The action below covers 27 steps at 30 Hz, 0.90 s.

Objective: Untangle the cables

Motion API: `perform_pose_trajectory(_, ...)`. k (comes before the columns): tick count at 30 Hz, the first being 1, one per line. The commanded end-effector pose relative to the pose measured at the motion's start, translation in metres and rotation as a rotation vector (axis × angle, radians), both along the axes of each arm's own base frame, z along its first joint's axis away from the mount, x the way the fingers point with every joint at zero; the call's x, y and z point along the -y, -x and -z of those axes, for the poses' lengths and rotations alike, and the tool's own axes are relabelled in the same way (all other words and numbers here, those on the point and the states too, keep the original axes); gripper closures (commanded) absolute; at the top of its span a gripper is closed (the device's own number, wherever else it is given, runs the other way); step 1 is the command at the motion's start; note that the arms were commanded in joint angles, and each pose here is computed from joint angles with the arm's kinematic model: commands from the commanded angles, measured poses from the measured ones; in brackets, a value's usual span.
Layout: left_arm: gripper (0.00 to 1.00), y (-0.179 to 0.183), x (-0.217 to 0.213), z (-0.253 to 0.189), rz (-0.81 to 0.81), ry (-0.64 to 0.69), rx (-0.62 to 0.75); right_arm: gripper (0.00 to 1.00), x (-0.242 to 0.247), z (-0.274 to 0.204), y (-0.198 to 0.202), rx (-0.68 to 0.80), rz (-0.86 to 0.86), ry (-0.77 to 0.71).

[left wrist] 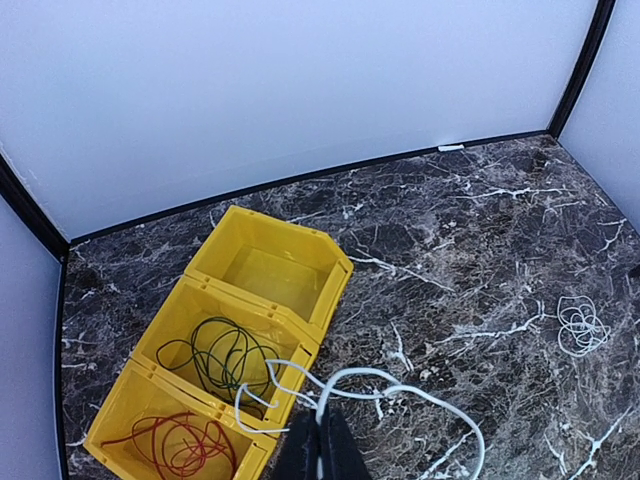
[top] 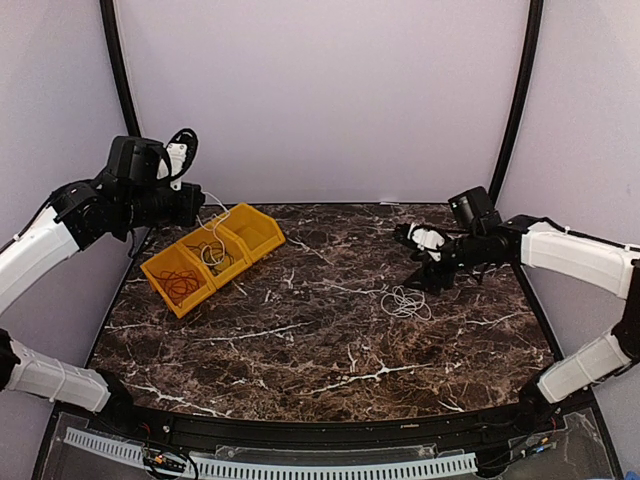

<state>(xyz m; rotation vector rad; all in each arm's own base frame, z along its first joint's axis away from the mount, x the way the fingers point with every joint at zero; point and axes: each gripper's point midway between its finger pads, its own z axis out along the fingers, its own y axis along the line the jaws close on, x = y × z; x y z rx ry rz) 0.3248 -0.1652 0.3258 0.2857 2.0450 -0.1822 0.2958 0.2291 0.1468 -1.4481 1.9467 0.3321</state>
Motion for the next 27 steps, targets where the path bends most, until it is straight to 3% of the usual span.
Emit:
perform_pose_trajectory(1,1.00,-0.009,-0.003,-0.005,-0.017,-0.037,0.046,0.27,0.005,-0.036,0.013,-0.070,0.009,-0.200)
perform_pose_trajectory(5,1.00,-0.019,0.000,-0.009,-0.017,-0.059,0.065,0.26,0.025,-0.041,0.006,-0.076,0.074,-0.273)
perform_pose_trajectory(12,1.00,-0.050,0.013,-0.014,-0.012,-0.077,0.084,0.27,0.056,-0.026,-0.008,0.013,0.192,-0.220)
perform_pose_trajectory(27,1.00,-0.119,0.008,-0.019,-0.056,0.001,0.082,0.26,0.059,-0.007,-0.008,0.006,0.175,-0.172)
